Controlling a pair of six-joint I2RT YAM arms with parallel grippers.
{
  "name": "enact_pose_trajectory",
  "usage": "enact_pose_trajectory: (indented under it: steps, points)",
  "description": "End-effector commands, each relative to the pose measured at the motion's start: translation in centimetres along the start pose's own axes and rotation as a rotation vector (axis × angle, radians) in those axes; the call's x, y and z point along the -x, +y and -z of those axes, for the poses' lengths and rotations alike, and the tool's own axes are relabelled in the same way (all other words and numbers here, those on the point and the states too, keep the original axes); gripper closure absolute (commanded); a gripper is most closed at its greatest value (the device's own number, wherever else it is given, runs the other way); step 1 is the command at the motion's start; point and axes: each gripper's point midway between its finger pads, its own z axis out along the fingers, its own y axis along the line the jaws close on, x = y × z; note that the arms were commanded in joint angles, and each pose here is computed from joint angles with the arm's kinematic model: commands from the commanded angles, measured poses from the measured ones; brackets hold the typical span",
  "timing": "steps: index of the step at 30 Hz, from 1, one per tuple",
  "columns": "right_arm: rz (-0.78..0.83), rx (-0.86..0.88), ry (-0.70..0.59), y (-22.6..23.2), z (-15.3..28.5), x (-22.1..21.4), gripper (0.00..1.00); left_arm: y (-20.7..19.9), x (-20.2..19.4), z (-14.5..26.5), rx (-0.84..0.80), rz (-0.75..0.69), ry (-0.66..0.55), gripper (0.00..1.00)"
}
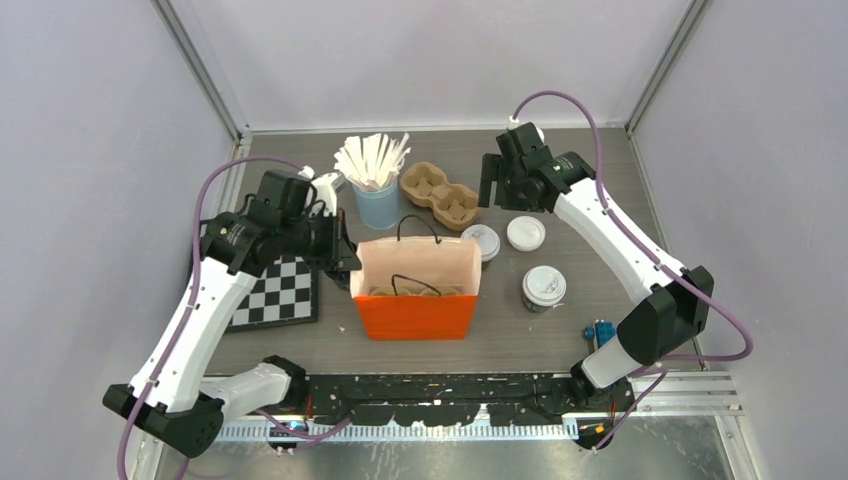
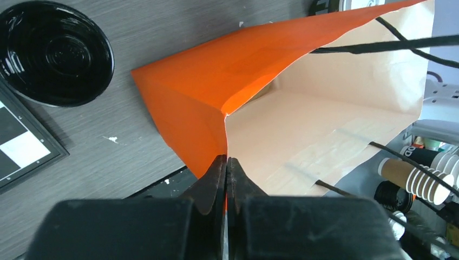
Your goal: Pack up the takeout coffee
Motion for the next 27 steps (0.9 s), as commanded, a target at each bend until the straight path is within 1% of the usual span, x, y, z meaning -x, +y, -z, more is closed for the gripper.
enact_pose_trajectory:
  steps: [1,3,5,7,9,12,14,15,16,17,18,23,27]
  points:
    - [0.056,0.097,0.122,1.5,-1.0,-2.8,0.17,0.1,-1.2,1.4,0.009,-0.056,0.05,1.0]
    - [0.065,0.104,0.129,1.5,-1.6,-3.4,0.18,0.3,-1.9,1.6,0.017,-0.044,0.063,0.98]
    - [0.084,0.104,0.127,1.3,-1.9,-3.9,0.19,0.5,-2.5,1.7,0.028,-0.025,0.074,0.9]
    - [0.1,0.097,0.137,1.1,-2.3,-4.3,0.18,0.5,-2.7,1.7,0.03,-0.005,0.078,0.72]
    - [0.135,0.106,0.147,1.5,-2.5,-4.9,0.17,0.2,-2.5,1.7,0.018,-0.003,0.075,0.59]
    - [0.222,0.13,0.153,2.3,-2.7,-5.4,0.12,0.2,-2.2,1.9,0.021,-0.014,0.069,0.45]
    - [0.254,0.141,0.159,2.6,-3.0,-5.5,0.1,0.2,-2.1,1.9,0.022,-0.021,0.072,0.39]
    - [0.265,0.143,0.164,2.7,-3.2,-5.6,0.1,0.2,-2.1,1.9,0.024,-0.022,0.076,0.34]
    - [0.278,0.147,0.168,2.8,-3.3,-5.6,0.09,0.2,-2.1,1.9,0.024,-0.022,0.077,0.14]
    - [0.291,0.15,0.175,2.8,-3.5,-5.8,0.09,0.2,-2.1,2.0,0.023,-0.024,0.075,0.02]
    - [0.305,0.154,0.179,2.9,-3.6,-5.8,0.09,0.1,-2.1,2.1,0.021,-0.026,0.07,0.0]
    - [0.356,0.146,0.195,2.8,-4.0,-6.1,0.1,0.4,-1.8,2.2,0.035,-0.027,0.03,0.0]
    - [0.385,0.151,0.205,2.8,-4.4,-6.3,0.09,0.6,-1.8,2.3,0.05,-0.013,0.022,0.0]
